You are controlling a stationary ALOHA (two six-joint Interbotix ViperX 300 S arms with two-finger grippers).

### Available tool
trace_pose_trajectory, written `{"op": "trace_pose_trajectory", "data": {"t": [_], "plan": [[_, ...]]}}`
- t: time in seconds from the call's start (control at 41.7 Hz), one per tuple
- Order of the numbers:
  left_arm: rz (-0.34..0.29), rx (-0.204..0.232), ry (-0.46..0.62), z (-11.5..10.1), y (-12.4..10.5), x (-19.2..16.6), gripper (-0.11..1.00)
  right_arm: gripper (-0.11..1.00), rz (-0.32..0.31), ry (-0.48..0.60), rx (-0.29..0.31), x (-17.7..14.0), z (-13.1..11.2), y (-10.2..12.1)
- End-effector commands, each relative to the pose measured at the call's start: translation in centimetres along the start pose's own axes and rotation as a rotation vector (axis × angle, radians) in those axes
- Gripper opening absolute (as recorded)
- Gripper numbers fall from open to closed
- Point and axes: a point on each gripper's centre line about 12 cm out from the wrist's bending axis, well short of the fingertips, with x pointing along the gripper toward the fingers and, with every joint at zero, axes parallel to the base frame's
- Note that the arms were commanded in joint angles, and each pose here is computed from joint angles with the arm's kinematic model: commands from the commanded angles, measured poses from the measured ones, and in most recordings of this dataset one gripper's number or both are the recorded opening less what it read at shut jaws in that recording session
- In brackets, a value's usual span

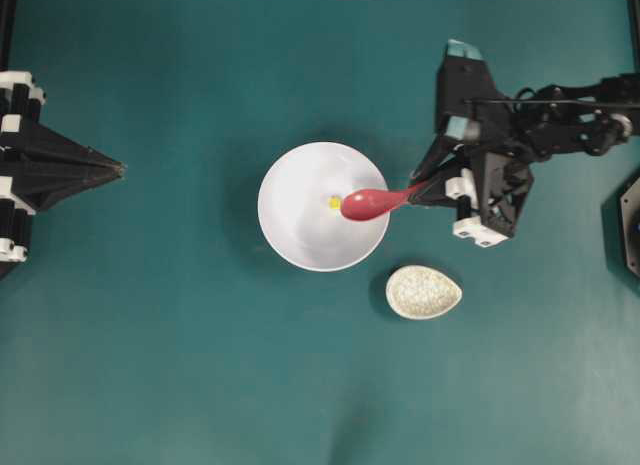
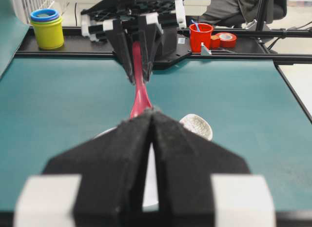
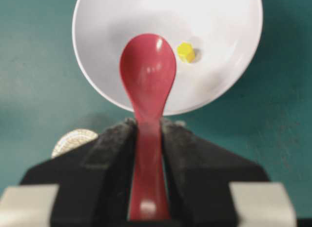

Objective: Scoop the yellow hexagonal prism block from the bowl with a spoon using the right arm.
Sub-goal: 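Lift the red spoon and carry it over the white bowl, then lower the spoon bowl into the white bowl beside the yellow block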

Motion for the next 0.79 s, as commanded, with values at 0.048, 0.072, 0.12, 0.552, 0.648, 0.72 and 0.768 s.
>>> {"op": "trace_pose_trajectory", "data": {"t": [0.048,0.072,0.12,0.552,0.648,0.72,0.768], "plan": [[0.000,0.002,-0.018,0.8,0.0,0.2,0.00,0.23,0.001,0.016,-0.005,0.1,1.8,-0.1],[0.000,0.002,-0.018,0.8,0.0,0.2,0.00,0.23,0.000,0.026,-0.005,0.3,1.8,-0.1],[0.001,0.002,-0.018,0.8,0.0,0.2,0.00,0.23,-0.005,0.049,-0.007,0.6,2.0,-0.2],[0.000,0.002,-0.020,0.8,0.0,0.2,0.00,0.23,-0.063,0.220,-0.001,2.5,3.0,-0.7],[0.000,0.000,-0.020,0.8,0.0,0.2,0.00,0.23,-0.057,0.236,-0.007,2.9,3.1,-0.4],[0.000,0.000,-0.020,0.8,0.0,0.2,0.00,0.23,-0.052,0.248,-0.012,3.1,3.2,-0.2],[0.000,0.000,-0.020,0.8,0.0,0.2,0.00,0.23,-0.049,0.257,-0.014,3.2,3.2,-0.1]]}}
